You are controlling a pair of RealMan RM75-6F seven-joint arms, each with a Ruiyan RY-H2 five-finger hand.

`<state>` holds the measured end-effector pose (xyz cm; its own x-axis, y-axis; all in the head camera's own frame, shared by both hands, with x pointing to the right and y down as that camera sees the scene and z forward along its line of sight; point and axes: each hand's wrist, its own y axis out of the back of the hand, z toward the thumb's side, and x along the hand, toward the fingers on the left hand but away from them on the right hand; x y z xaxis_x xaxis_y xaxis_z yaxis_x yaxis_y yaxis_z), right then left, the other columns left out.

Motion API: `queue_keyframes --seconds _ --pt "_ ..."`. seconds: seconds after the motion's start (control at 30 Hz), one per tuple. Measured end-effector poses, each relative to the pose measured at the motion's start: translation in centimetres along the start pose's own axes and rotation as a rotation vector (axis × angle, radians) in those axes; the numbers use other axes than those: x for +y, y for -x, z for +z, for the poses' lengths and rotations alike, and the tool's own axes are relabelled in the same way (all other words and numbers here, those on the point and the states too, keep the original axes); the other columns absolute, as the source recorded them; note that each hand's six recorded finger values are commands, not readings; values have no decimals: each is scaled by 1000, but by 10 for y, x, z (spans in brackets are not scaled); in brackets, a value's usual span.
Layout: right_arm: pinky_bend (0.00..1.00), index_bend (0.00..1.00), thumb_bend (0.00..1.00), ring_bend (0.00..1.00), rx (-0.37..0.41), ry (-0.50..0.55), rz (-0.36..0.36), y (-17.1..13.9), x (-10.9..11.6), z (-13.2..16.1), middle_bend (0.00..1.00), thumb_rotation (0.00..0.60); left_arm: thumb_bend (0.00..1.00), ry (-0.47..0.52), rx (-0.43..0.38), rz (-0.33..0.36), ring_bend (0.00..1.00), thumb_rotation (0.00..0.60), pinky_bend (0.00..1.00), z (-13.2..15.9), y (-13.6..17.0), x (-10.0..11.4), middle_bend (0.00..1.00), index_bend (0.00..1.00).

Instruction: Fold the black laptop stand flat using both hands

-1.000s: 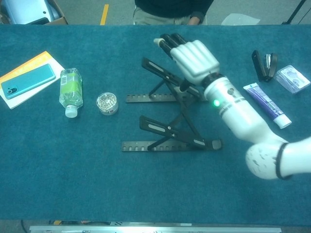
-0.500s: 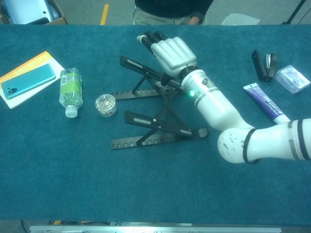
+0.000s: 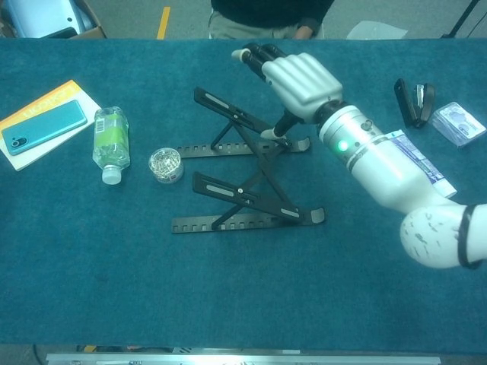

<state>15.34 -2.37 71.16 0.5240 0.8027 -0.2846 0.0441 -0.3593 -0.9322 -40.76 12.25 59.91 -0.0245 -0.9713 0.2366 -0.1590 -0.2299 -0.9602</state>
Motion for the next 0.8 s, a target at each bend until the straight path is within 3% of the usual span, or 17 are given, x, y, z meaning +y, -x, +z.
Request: queue_keyframes --seconds 0.3,0.57,0.8 --pt "247 0 0 2 177 116 -11 -34 20 54 36 600 403 -8 13 10 0 600 0 -3 4 6 0 0" --pt "247 0 0 2 238 172 -5 -63 40 65 36 600 403 -10 20 9 0 600 0 -4 7 7 0 0" --pt "245 0 0 2 282 167 38 -80 32 74 36 600 403 -7 6 3 0 600 0 2 6 4 0 0"
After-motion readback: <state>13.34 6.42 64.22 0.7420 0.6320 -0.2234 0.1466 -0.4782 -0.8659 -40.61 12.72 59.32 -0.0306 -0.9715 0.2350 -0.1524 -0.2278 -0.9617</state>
